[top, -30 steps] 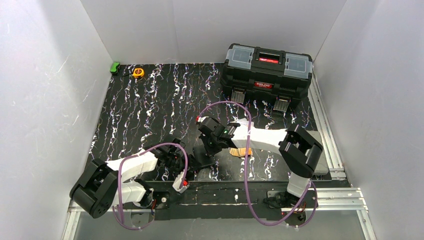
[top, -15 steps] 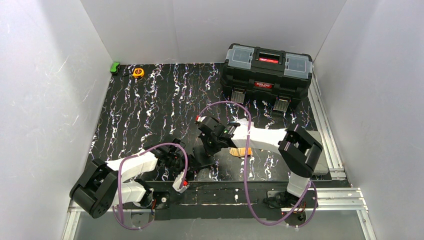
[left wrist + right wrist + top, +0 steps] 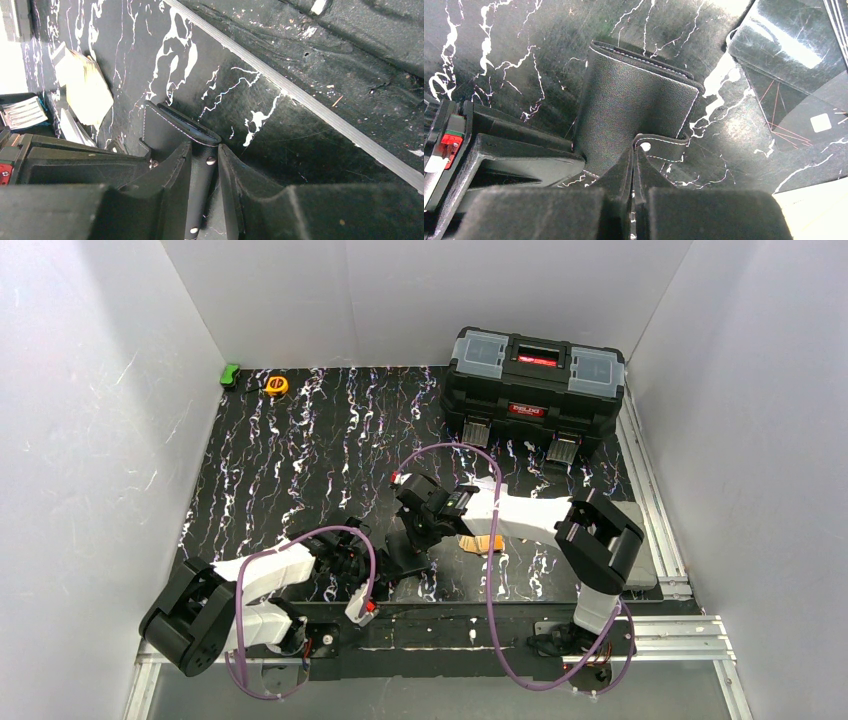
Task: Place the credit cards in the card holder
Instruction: Close the card holder at the center of the board.
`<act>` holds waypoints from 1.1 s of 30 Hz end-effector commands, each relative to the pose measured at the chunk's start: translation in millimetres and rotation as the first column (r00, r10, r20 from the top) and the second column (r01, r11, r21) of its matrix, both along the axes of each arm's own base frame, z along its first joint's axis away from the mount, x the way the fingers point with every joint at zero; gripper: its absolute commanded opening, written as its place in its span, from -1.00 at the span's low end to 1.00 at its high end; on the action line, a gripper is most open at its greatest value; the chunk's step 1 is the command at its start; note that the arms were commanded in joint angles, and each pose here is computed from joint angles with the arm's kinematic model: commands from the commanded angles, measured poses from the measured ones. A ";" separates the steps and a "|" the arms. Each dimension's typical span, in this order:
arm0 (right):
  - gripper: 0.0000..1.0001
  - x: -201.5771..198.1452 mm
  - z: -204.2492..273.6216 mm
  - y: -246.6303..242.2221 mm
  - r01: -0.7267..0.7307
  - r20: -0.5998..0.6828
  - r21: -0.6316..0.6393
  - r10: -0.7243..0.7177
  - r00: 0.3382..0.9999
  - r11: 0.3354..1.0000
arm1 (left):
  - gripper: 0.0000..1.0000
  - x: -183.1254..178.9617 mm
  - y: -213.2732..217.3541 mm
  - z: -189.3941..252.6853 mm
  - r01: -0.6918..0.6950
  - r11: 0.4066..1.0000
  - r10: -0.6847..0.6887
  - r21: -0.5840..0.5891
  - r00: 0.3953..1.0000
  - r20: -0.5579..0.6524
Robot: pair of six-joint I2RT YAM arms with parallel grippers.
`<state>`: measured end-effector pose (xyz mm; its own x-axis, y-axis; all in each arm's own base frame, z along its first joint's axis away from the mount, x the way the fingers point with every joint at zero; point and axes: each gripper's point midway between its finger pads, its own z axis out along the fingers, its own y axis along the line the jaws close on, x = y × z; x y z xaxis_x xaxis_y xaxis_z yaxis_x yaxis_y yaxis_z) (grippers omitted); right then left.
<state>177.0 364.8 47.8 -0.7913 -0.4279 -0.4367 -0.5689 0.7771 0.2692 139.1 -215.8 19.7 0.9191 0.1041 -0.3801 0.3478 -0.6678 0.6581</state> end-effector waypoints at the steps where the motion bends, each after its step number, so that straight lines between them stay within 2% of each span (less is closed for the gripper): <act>1: -0.97 -3.7 -1.1 9.5 -0.009 -0.013 0.031 0.009 1.000 0.999 | -0.47 -28.4 27.4 -31.0 0.074 0.988 -0.069 0.133 0.997 -0.039; 25: -0.97 -3.7 -13.9 8.4 0.018 -0.040 0.014 -0.018 0.999 1.000 | -0.49 -30.5 28.1 -31.4 0.083 0.988 -0.080 0.131 0.996 -0.029; 32: -0.97 -7.6 -0.1 7.7 0.020 -0.121 0.162 0.000 0.993 0.987 | -0.50 -33.3 30.3 -32.7 0.088 0.986 -0.084 0.139 0.996 -0.033; 33: -0.86 -9.0 3.3 6.9 0.015 -0.122 0.177 0.007 0.992 0.984 | -0.50 -33.5 30.4 -32.6 0.087 0.986 -0.084 0.139 0.996 -0.033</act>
<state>171.4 372.6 38.2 -0.8351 -0.3762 -0.4014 -0.5268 0.7568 0.3869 138.2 -215.1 19.1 0.9258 0.1029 -0.3638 0.3345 -0.6714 0.6613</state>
